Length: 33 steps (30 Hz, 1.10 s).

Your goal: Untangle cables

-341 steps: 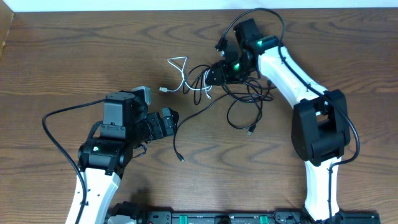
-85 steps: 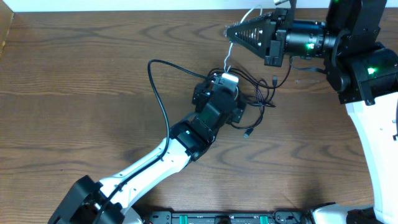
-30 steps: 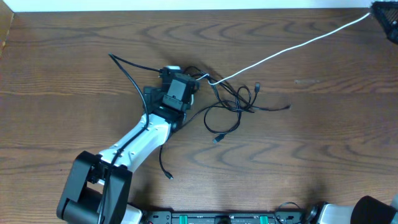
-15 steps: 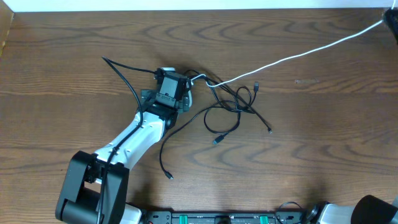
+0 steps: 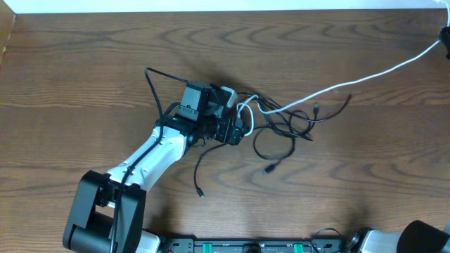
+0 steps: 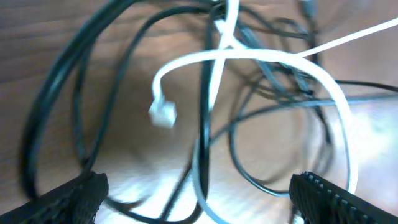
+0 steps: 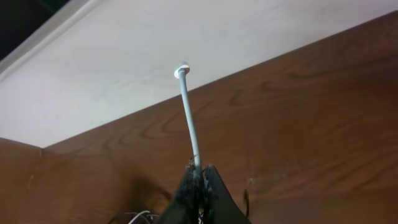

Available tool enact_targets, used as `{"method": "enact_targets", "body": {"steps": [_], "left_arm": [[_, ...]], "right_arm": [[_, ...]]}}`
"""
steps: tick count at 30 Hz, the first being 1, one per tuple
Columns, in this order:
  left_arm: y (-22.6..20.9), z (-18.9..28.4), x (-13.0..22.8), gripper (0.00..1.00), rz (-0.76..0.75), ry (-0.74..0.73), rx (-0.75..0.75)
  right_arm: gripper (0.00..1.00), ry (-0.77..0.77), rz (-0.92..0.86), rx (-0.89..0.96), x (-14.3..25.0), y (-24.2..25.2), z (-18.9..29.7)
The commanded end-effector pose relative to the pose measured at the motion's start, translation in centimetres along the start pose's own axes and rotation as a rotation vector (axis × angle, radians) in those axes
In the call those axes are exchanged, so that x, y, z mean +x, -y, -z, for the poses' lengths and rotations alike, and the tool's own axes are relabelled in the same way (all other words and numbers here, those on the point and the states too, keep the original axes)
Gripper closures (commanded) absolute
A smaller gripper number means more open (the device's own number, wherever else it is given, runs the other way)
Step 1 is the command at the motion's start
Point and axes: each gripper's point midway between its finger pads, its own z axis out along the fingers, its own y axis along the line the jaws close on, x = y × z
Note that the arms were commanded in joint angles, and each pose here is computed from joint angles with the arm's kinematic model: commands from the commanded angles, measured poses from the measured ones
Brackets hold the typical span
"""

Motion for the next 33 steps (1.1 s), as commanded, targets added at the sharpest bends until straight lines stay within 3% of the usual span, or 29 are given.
{"method": "enact_targets", "body": {"steps": [1,8,14,22,25,33], "left_arm": [[3.3,0.6,-0.9,0.02,-0.055,0.019,0.186],[8.2,3.3,-3.2,0.02,-0.161,0.123,0.435],[9.5,5.9,-5.0,0.02,-0.235,0.212,0.441],[7.3,8.3,-6.3,0.02,-0.21,0.277,0.318],[5.1,7.4,-5.1,0.02,-0.146,0.219,0.199],[1.1,5.4,-0.9,0.02,-0.209,0.03,-0.145]], "right_arm": [[0.99,-0.02,0.021,0.016,0.3,0.3,-0.4],[0.99,-0.107,-0.008,0.044,2.0,1.9,-2.4],[0.99,-0.189,-0.028,0.031,3.6,2.3,-4.8],[0.99,-0.258,0.02,-0.003,5.2,1.3,-6.9],[0.99,-0.258,0.043,-0.001,5.3,1.1,-7.1],[0.99,-0.255,0.056,0.012,5.2,1.0,-7.3]]}}
